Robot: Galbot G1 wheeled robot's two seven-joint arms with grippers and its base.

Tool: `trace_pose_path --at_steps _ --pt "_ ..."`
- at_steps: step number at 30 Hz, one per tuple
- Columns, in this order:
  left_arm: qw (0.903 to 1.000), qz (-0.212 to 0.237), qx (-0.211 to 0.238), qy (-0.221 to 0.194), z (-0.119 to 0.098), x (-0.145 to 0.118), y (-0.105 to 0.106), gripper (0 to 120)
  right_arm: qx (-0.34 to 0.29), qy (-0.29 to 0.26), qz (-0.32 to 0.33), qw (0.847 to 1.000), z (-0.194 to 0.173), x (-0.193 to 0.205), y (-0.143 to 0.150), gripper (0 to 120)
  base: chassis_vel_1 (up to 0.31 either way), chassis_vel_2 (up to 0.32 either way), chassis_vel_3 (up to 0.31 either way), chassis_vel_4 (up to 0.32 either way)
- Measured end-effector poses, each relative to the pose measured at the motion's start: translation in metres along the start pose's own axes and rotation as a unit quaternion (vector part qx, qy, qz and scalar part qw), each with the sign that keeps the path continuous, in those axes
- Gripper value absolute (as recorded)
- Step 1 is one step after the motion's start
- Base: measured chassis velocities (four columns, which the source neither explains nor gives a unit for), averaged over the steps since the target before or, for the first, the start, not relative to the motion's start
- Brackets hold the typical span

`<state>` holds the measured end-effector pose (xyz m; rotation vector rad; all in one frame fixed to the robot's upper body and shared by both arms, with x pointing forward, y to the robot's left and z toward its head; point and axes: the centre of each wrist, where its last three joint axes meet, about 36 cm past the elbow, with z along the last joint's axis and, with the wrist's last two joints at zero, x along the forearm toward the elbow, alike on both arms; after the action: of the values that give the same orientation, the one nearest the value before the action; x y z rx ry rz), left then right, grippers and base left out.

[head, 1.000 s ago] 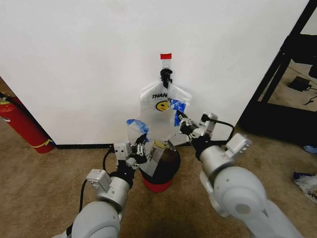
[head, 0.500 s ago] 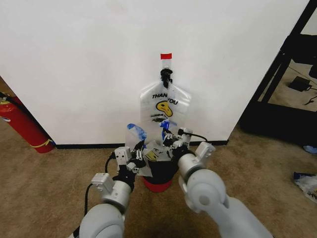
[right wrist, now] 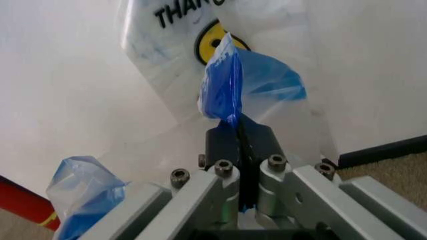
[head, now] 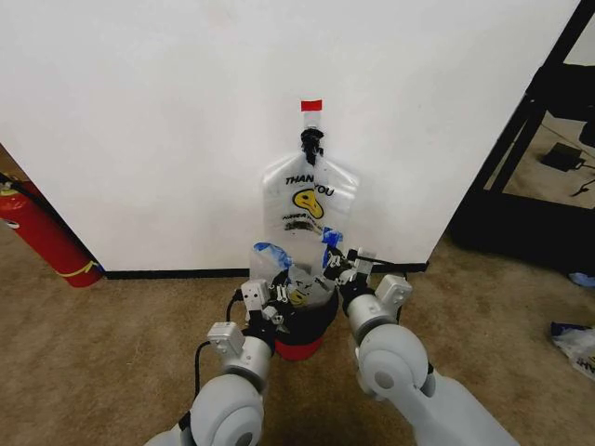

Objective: Pick up the garbage bag from the wall and place it over the trash bin.

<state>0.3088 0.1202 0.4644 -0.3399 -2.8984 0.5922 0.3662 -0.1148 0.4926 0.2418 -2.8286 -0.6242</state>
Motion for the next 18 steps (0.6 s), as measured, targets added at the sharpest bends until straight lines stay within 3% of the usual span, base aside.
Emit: trace_pose_path --at_steps 18 --pt "1.0000 0.001 0.000 -0.001 -0.0005 0.0003 0.0002 0 -0.001 -0.001 -0.001 1.000 -0.0003 -0.0002 0.0001 0 0.000 0.000 0.000 0.000"
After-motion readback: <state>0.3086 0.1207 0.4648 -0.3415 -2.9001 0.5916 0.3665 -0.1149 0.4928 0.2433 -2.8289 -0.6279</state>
